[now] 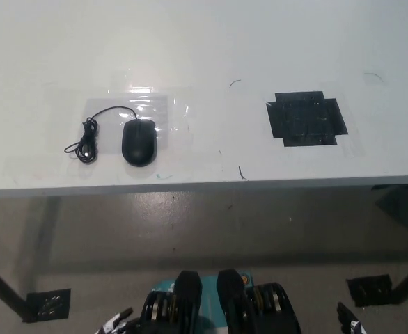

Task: The robot uses left hand to click on the left button of the black mouse, which is placed on the left area of the table

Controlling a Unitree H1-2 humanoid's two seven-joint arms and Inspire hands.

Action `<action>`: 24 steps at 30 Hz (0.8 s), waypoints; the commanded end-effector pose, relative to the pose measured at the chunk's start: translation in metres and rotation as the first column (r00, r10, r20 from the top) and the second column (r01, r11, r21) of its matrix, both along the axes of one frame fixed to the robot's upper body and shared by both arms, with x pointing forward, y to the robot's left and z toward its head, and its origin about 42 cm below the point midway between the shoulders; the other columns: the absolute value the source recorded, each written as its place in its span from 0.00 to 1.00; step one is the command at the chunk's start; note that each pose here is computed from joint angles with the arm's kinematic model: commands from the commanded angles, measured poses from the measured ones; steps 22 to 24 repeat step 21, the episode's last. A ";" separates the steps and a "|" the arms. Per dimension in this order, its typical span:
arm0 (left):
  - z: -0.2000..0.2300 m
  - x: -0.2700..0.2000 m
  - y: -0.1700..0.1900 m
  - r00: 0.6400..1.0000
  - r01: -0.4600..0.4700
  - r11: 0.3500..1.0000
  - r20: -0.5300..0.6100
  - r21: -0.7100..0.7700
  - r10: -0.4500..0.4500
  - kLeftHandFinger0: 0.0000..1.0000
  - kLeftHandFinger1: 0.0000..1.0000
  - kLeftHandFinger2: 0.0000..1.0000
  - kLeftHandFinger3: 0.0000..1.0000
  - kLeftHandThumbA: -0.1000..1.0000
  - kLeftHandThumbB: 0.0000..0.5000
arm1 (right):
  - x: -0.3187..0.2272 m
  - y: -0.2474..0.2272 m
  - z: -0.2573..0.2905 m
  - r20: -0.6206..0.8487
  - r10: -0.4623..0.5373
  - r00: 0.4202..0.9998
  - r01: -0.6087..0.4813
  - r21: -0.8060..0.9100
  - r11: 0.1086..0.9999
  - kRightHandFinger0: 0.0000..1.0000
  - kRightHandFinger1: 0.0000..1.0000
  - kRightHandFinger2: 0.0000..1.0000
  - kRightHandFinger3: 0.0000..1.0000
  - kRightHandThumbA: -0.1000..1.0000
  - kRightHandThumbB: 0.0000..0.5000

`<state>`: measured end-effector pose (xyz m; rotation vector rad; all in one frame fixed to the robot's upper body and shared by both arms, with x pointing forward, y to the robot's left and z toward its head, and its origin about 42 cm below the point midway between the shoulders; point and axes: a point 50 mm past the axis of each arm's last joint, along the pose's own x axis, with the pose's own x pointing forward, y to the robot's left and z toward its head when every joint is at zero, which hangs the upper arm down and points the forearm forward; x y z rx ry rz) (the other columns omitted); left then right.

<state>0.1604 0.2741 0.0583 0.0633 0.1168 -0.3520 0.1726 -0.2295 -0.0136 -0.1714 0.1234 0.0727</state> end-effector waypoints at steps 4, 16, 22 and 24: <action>-0.023 0.002 0.021 0.932 -0.320 0.946 0.198 0.055 0.304 1.00 1.00 1.00 1.00 1.00 0.69 | 0.020 0.012 0.015 0.121 -0.011 0.993 0.012 -0.008 1.000 1.00 1.00 1.00 1.00 1.00 0.74; -0.028 0.009 0.018 0.940 -0.303 0.950 0.188 0.078 0.284 1.00 1.00 1.00 1.00 1.00 0.69 | 0.026 0.013 0.014 0.127 -0.014 0.992 0.016 -0.015 1.000 1.00 1.00 1.00 1.00 1.00 0.77; -0.027 0.009 0.017 0.941 -0.298 0.951 0.191 0.084 0.278 1.00 1.00 1.00 1.00 1.00 0.67 | 0.026 0.013 0.013 0.123 -0.013 0.992 0.015 -0.014 1.000 1.00 1.00 1.00 1.00 1.00 0.78; -0.027 0.009 0.017 0.941 -0.298 0.951 0.191 0.084 0.278 1.00 1.00 1.00 1.00 1.00 0.67 | 0.026 0.013 0.013 0.123 -0.013 0.992 0.015 -0.014 1.000 1.00 1.00 1.00 1.00 1.00 0.78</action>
